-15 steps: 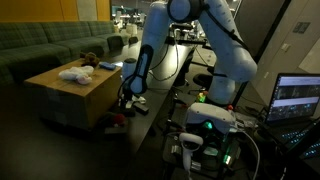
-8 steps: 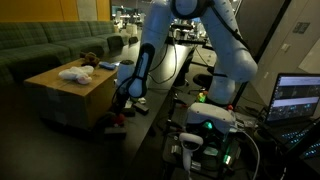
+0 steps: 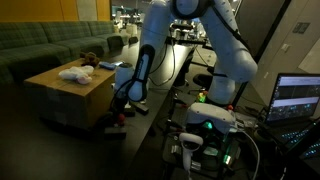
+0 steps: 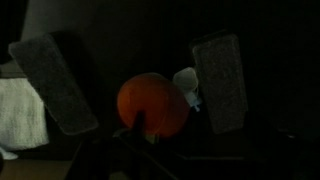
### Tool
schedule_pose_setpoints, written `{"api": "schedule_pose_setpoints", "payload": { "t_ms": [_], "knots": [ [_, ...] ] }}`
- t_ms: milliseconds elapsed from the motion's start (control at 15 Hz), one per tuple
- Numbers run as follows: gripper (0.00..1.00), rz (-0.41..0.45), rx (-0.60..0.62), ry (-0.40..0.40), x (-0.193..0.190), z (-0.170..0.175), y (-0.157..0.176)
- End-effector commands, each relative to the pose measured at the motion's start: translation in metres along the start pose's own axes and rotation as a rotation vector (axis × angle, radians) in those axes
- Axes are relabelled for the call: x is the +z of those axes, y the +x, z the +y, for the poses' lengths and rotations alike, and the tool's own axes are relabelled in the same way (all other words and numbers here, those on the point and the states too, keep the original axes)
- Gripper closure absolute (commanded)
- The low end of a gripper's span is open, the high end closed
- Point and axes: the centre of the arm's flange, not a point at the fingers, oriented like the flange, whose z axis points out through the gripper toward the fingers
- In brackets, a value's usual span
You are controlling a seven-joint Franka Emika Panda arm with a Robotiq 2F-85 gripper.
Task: Put the white towel on the table, then the blue sponge on the box, the right duster on the table, the moose doll on the box, the duster on the table, the turnip plushie on the box, the plastic on the table and finally the first left duster on the box
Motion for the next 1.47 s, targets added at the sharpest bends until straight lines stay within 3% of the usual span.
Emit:
{"api": "schedule_pose_setpoints", "payload": {
  "t_ms": [0, 1133, 1200, 1400],
  "knots": [
    [0.00, 0.001, 0.013, -0.002, 0.011, 0.004, 0.003],
    [0.00, -0.006, 0.063, -0.016, 0.053, 0.028, 0.014],
    [0.03, -0.005, 0.065, -0.024, 0.056, 0.030, 0.014],
    [0.29, -0.001, 0.076, -0.053, 0.063, 0.041, 0.016]
  ]
}}
